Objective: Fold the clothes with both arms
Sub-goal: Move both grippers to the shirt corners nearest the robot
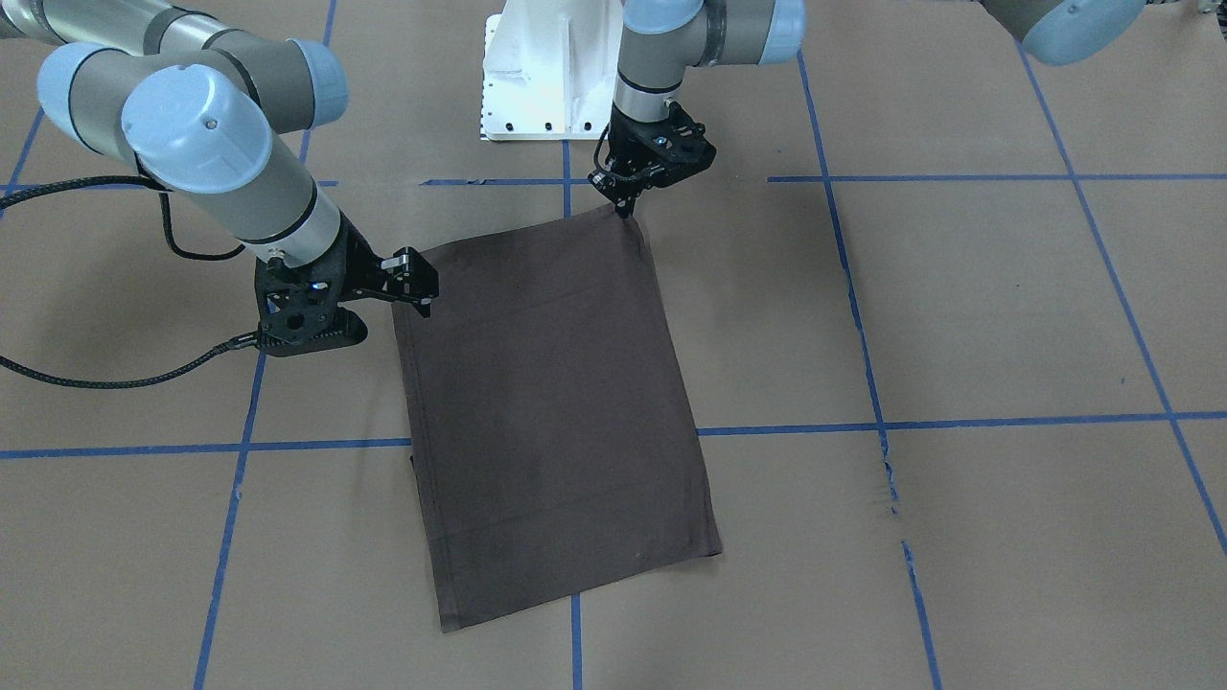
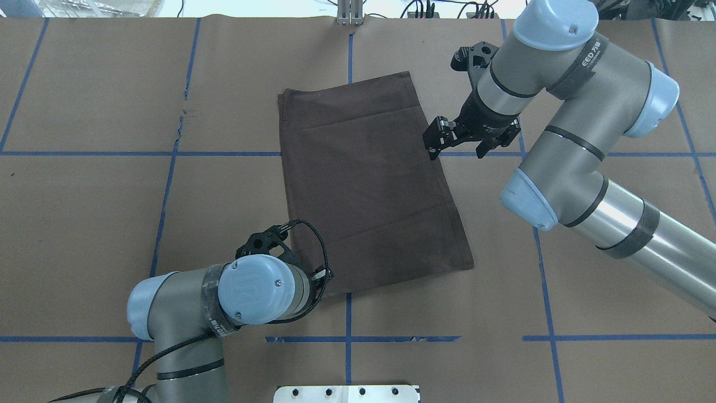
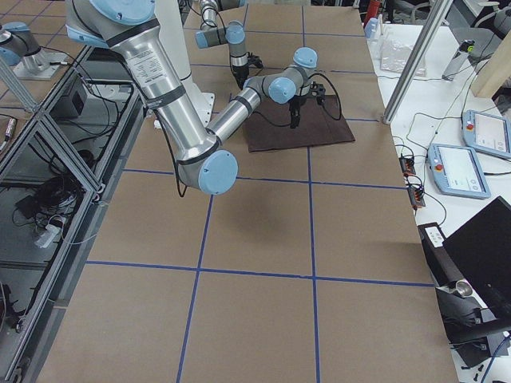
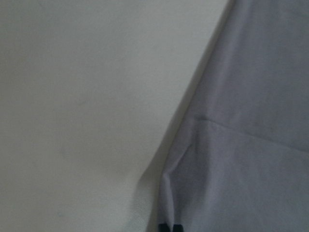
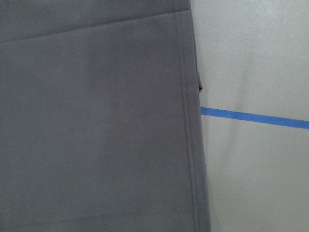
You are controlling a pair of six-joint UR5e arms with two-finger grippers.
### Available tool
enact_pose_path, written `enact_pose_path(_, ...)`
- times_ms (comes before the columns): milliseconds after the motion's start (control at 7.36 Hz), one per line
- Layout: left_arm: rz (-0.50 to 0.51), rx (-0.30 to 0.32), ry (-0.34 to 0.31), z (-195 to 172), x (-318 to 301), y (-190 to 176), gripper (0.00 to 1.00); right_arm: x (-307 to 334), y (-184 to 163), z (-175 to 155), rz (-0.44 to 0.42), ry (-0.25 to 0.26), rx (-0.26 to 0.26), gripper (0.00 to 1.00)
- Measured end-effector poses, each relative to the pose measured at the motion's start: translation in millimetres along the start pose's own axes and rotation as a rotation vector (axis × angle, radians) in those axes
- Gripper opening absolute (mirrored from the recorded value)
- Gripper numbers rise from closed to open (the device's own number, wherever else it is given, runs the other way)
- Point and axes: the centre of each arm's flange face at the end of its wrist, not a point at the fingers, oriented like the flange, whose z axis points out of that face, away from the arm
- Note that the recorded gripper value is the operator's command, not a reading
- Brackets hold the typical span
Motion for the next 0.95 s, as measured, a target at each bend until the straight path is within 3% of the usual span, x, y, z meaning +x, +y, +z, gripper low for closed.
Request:
enact_pose_path(272,0.047,0.002,0.009,-8.7,-7.8,-6.3,0.00,-8.9,43.1,25.3,0.134,0.030,0.004,1.00)
enact_pose_path(407,0.053,0.002,0.010,-9.7,-8.3,-7.5,0.00,-20.9,69.4,40.4,0.241,0.043,0.011,1.00)
enact_pose_path(679,0.056,0.002,0.011,-10.4,-8.2,-8.0,0.00,-48.1,124.6,80.3,0.433,0.075,0.059,1.00)
enact_pose_path(951,0.056,0.002,0.011,-10.5,-8.2,-8.0,0.00,-47.7,157.3,111.9,0.548,0.099,0.099,1.00)
